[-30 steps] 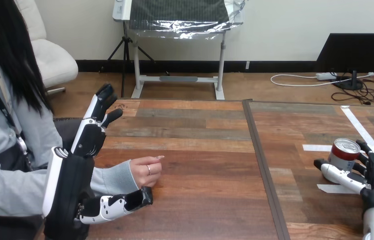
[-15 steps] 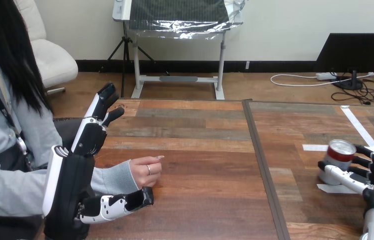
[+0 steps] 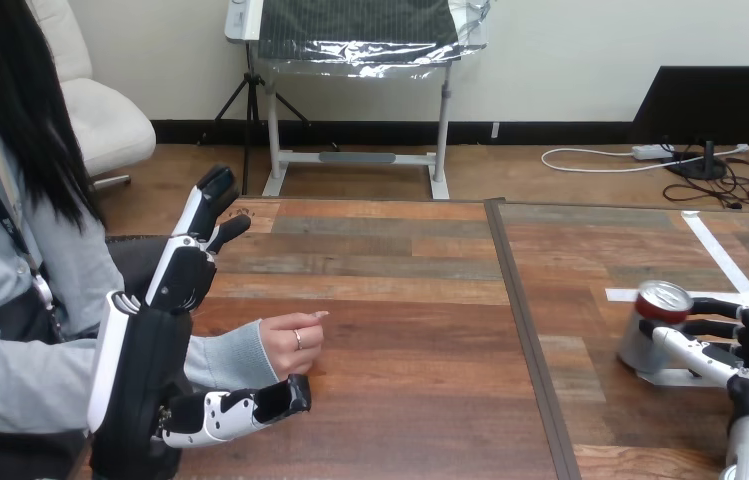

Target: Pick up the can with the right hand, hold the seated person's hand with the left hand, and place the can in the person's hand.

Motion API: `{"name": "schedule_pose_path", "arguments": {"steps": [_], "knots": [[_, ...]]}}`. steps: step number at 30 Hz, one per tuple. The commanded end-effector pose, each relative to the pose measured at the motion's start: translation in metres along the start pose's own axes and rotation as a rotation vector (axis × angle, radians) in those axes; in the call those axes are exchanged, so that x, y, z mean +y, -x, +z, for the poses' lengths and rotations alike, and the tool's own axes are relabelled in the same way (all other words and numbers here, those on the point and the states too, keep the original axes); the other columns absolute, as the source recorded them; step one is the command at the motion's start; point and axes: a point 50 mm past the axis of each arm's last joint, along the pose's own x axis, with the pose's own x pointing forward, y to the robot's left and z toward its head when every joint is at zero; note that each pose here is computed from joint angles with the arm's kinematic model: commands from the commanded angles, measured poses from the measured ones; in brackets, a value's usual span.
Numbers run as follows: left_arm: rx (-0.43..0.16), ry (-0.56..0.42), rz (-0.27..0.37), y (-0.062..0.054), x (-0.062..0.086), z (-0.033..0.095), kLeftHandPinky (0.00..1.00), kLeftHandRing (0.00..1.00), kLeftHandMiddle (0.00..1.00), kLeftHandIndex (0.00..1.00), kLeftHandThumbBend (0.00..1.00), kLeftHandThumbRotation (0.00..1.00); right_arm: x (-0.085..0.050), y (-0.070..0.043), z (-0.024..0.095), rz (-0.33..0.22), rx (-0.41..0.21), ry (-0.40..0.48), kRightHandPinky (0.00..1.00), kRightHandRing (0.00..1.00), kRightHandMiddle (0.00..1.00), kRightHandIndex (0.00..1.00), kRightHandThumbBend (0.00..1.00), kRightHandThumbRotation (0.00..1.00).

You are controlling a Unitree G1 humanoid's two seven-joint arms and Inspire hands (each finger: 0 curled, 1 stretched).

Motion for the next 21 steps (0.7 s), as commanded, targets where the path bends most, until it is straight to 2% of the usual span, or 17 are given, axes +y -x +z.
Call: {"name": "schedule_pose_path", "arguments": {"steps": [1,8,21], "knots": [[-0.074,-0.001,0.014,-0.013,0.0,0.005,0.87,0.94,0.97,0.93,1.0,0.59,0.013,-0.01,0.032,0.015,-0.119,-0.078,0.42,0.47,0.53,0.55,0.75,0.0],[-0.074,-0.006,0.012,-0.013,0.0,0.005,0.87,0.94,0.97,0.93,1.0,0.6,0.013,-0.012,0.036,0.022,-0.134,-0.108,0.42,0.48,0.53,0.54,0.74,0.0],[-0.074,-0.002,0.011,-0.014,-0.002,0.005,0.86,0.94,0.97,0.93,1.0,0.6,0.014,-0.014,0.043,0.016,-0.164,-0.094,0.42,0.48,0.54,0.54,0.74,0.0]]}}
